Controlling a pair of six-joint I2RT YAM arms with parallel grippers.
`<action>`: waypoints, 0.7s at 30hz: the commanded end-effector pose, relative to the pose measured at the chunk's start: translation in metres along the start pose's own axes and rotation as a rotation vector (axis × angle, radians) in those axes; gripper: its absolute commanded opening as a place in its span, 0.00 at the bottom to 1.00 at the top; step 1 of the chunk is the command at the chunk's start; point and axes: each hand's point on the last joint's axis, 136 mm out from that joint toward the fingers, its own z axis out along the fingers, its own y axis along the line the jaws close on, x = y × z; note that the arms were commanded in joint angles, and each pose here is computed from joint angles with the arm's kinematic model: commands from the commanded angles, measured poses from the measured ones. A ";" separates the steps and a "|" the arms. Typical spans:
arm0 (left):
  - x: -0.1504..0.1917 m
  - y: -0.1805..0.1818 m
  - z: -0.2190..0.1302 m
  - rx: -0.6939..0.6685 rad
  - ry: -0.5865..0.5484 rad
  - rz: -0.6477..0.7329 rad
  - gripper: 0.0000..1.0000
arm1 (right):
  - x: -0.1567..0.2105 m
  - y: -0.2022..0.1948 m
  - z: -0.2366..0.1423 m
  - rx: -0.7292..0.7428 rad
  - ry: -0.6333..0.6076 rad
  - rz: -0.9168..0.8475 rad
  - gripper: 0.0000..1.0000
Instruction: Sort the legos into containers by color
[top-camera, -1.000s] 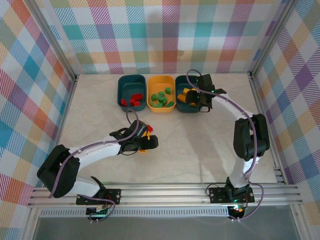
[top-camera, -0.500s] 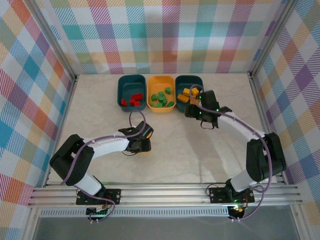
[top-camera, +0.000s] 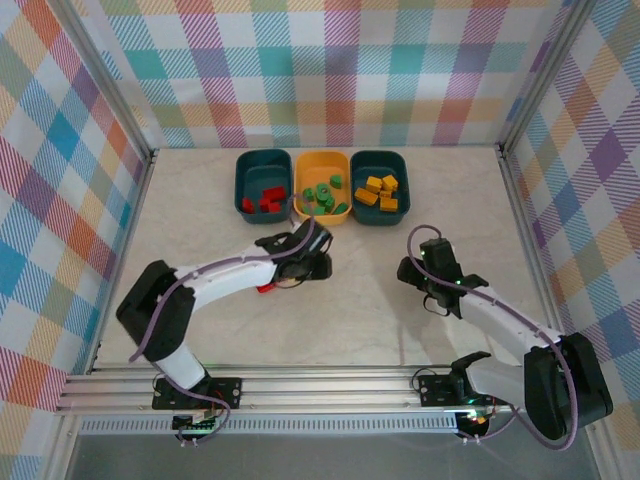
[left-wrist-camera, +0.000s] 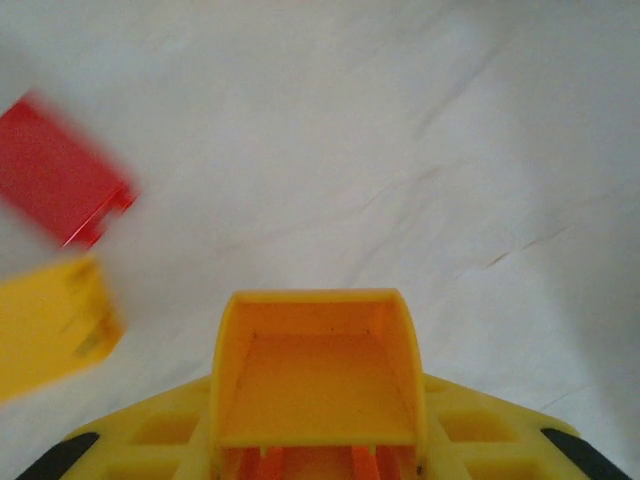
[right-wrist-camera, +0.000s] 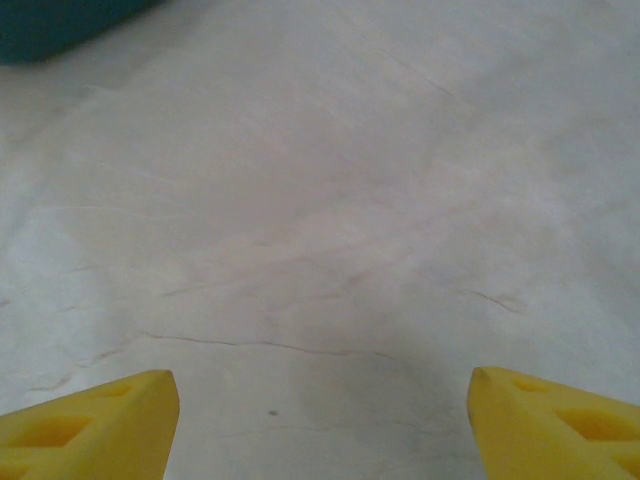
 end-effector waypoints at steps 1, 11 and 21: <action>-0.037 -0.043 0.015 0.079 -0.058 0.058 0.27 | 0.002 0.004 0.001 -0.046 -0.010 0.090 0.76; -0.162 -0.110 0.066 0.168 -0.162 0.058 0.30 | 0.003 0.003 -0.031 -0.128 -0.065 0.133 0.82; -0.207 -0.121 0.100 0.244 -0.157 0.052 0.45 | -0.012 0.016 -0.056 -0.172 -0.080 0.073 0.86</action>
